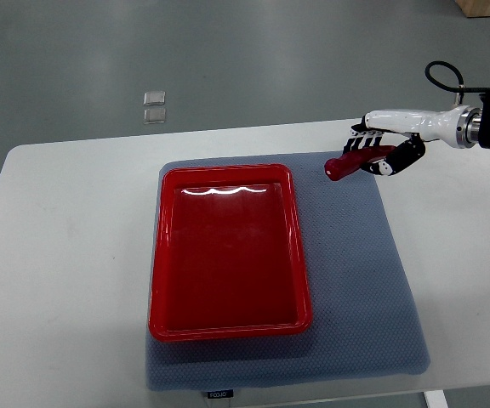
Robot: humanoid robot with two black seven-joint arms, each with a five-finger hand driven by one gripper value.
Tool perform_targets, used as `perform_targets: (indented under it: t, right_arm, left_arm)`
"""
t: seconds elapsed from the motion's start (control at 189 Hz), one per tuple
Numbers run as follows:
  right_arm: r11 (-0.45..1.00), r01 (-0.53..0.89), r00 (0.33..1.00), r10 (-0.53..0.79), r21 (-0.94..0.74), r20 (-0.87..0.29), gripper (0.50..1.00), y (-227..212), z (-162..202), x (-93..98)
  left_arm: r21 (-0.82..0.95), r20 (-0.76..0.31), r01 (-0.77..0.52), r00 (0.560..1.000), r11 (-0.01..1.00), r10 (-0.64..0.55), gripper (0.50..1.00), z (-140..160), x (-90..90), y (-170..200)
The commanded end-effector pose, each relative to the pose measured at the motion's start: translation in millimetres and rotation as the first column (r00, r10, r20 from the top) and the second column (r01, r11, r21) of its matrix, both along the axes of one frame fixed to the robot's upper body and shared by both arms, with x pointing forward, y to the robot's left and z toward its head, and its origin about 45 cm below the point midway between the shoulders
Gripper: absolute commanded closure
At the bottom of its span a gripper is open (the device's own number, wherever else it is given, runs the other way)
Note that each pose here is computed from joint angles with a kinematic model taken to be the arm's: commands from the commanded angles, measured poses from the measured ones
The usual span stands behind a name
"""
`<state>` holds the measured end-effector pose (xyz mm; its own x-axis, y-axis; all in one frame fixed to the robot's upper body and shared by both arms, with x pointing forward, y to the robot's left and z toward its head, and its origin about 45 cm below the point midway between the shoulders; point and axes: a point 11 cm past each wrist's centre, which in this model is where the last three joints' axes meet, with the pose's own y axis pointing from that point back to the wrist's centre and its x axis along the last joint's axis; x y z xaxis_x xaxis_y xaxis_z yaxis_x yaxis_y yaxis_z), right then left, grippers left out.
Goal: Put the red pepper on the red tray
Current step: 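Carry the pepper over the red tray and release it inside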
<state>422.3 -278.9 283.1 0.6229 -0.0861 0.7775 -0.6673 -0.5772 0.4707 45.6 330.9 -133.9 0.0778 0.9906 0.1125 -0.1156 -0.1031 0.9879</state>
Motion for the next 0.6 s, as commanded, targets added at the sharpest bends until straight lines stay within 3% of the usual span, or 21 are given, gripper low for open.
perform_targets:
  t: [0.0, 0.333, 0.597]
  right_arm:
    - [1.000, -0.012, 1.000, 0.012, 0.006, 0.004, 1.000, 7, 4, 1.3]
    - [0.981, -0.178, 0.983, 0.181, 0.082, -0.021, 1.000, 126, -21, 10.4]
    - [0.971, -0.229, 0.970, 0.233, 0.065, -0.074, 1.000, 182, -61, 5.6]
  left_arm:
    - [0.000, 0.000, 0.000, 1.000, 1.000, 0.000, 0.500, 0, 0.0, 0]
    - [0.001, 0.000, -0.002, 1.000, 1.000, 0.002, 0.500, 0, 0.0, 1]
    - [0.004, -0.001, -0.003, 1.000, 1.000, 0.003, 0.500, 0, -0.9, 2]
